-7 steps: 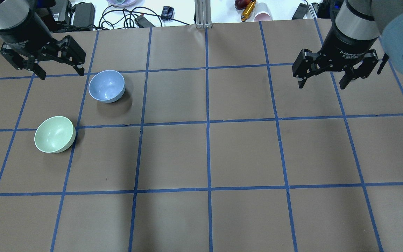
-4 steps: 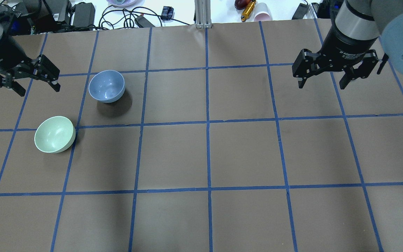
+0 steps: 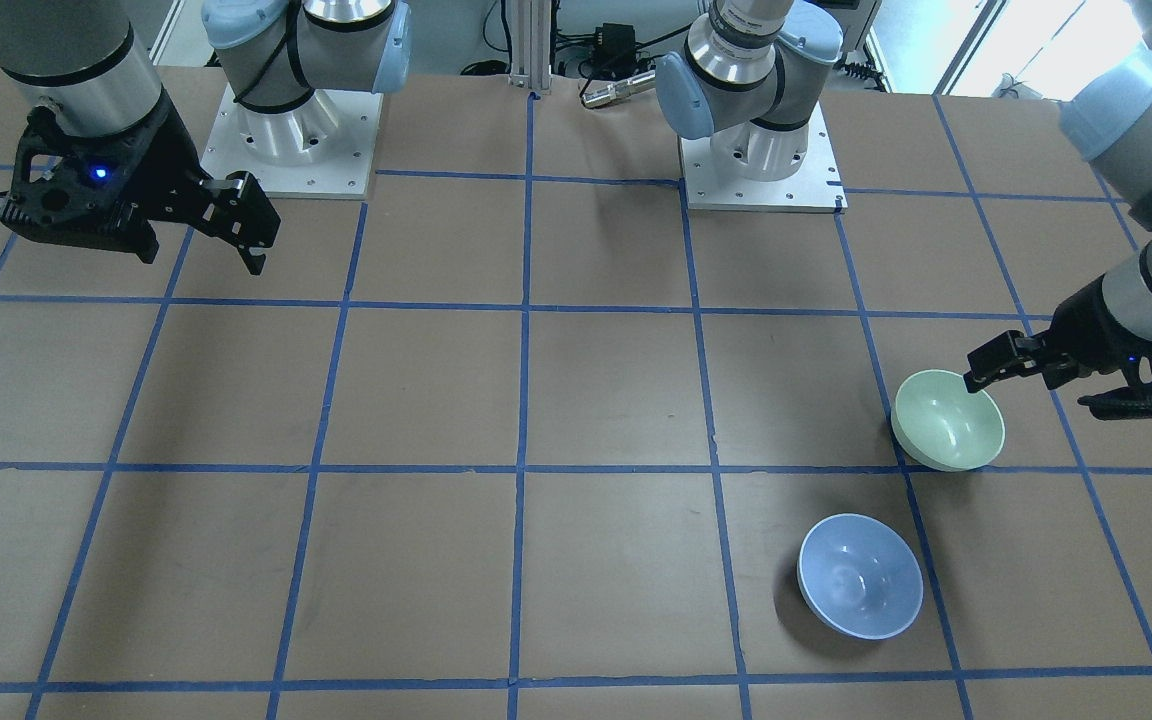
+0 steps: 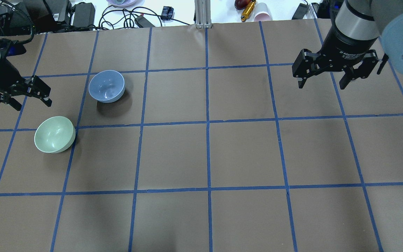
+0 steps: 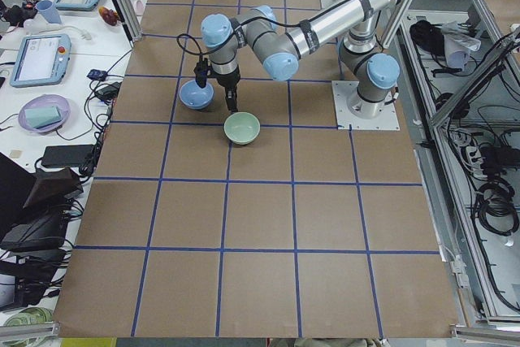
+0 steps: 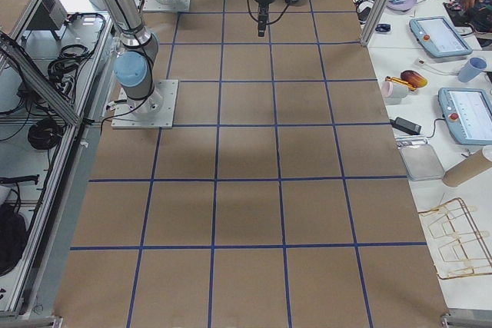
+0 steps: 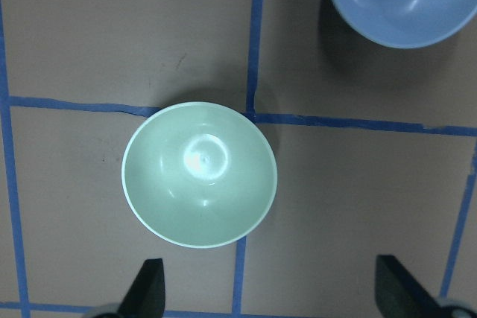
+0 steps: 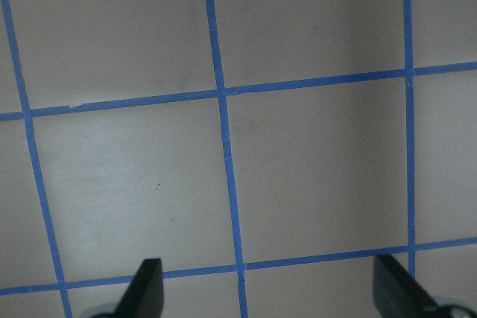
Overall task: Stack green bowl on blue bowl
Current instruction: 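Move the left gripper toward the pale green bowl, then lower the left gripper and grasp the pale green bowl's rim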
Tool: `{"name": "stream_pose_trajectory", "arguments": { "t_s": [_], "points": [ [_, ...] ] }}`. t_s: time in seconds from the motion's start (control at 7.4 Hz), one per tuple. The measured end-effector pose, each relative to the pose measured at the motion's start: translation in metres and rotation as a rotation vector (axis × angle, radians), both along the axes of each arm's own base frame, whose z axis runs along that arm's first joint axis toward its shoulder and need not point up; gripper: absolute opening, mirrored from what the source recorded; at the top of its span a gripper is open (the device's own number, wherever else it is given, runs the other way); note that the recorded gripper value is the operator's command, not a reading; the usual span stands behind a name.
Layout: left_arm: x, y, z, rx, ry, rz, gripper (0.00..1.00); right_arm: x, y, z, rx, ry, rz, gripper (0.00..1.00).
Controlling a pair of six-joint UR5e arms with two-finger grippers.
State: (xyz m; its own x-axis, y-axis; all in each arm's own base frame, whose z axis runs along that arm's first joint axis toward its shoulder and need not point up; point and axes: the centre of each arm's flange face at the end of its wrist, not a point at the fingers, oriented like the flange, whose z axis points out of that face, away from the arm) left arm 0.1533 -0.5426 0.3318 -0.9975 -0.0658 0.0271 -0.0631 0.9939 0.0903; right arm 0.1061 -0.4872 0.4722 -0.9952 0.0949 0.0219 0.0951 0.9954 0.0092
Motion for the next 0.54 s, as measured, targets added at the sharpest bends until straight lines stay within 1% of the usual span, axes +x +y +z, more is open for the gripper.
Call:
{"name": "stream_pose_trajectory", "arguments": {
  "t_s": [0.27, 0.54],
  "points": [
    [0.03, 0.011, -0.042, -0.006, 0.008, -0.006, 1.0, 0.0, 0.0, 0.0, 0.0, 0.0, 0.0, 1.0],
    [0.043, 0.015, -0.075, -0.013, 0.009, -0.015, 1.0, 0.0, 0.0, 0.0, 0.0, 0.0, 0.0, 1.0]
  ]
}}
